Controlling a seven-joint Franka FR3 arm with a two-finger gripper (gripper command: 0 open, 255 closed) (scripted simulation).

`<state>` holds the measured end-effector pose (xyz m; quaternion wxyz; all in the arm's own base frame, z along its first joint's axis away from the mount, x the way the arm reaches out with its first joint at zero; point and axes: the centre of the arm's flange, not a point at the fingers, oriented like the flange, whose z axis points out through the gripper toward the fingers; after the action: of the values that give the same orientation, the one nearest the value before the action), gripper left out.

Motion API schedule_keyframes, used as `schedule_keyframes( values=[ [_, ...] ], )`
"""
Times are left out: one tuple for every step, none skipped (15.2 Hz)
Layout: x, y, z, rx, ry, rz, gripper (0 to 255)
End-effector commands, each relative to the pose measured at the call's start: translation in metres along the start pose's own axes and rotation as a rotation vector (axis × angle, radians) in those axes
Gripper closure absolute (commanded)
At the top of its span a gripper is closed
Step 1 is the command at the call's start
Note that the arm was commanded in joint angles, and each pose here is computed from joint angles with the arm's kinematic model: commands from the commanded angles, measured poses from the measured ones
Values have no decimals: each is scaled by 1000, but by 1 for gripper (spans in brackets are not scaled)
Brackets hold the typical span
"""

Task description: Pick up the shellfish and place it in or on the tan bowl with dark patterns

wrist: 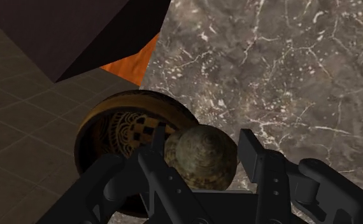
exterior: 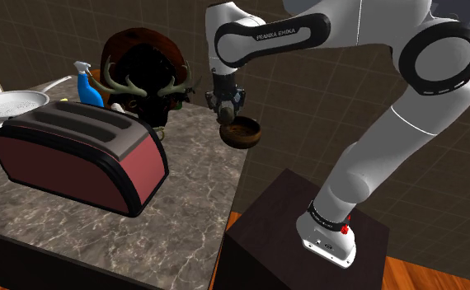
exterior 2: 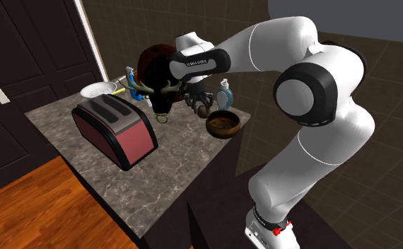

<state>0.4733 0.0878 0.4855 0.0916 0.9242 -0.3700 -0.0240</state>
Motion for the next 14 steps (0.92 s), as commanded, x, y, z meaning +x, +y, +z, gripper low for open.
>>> schedule_keyframes(
  values=[
    [12, 20, 5, 0, 0, -1, 255],
    [20, 31, 7, 0, 0, -1, 255],
    [28, 41, 9, 0, 0, -1, 255],
    [36, 52, 10, 0, 0, -1, 255],
    [44, 62, 12, 0, 0, -1, 255],
    [52, 72, 14, 0, 0, -1, 255],
    [59, 83, 16, 0, 0, -1, 255],
    [69, 95, 19, 0, 0, -1, 255],
    [68, 94, 24, 0, 0, -1, 255],
    [68, 93, 29, 0, 0, -1, 255],
    [68, 92, 34, 0, 0, -1, 255],
    [68, 91, 40, 0, 0, -1, 255],
    [68, 90, 45, 0, 0, -1, 255],
    [68, 89, 50, 0, 0, -1, 255]
  ],
)
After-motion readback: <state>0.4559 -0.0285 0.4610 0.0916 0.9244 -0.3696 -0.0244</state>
